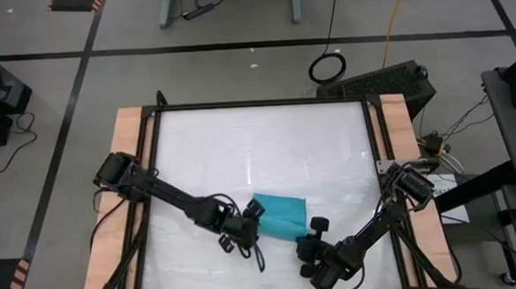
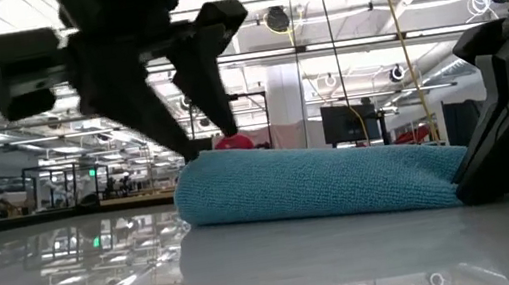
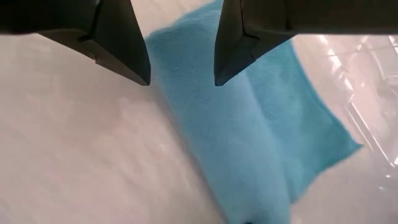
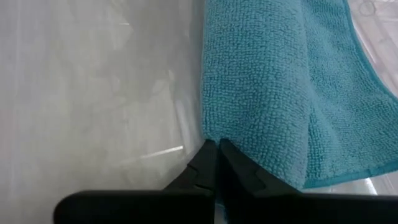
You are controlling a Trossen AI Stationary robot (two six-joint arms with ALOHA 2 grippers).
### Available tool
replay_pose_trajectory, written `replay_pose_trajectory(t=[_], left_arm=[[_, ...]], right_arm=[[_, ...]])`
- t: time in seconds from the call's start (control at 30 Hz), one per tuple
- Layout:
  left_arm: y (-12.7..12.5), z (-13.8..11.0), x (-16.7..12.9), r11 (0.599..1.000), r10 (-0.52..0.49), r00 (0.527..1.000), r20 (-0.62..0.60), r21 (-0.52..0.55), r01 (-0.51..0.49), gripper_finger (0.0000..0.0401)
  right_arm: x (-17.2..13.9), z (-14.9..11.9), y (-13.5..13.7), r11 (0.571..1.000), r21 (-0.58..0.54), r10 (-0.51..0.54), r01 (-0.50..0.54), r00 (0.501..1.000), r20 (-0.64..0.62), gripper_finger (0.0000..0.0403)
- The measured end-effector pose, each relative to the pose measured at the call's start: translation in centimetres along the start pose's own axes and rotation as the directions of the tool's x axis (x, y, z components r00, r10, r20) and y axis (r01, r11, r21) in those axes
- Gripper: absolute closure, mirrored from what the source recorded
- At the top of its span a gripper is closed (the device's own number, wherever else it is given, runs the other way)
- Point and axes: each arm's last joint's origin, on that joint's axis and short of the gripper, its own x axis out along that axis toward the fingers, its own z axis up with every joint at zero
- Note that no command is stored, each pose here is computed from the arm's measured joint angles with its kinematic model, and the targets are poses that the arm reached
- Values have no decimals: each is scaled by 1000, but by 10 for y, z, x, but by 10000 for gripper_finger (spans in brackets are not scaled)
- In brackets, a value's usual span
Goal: Roll towel
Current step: Roll the blue towel
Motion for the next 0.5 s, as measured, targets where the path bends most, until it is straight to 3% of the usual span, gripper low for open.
replay_pose_trajectory(t=[0.2,0.5], left_arm=[[-12,-12,14,999,-36,999,-29,14,36,218],[-20,-25,28,996,31,999,-11,79,-30,217]], right_arm=[[0,0,0,1000,17,5,-5,1000,-4,400],[0,0,1,1000,27,12,-12,1000,0,399]])
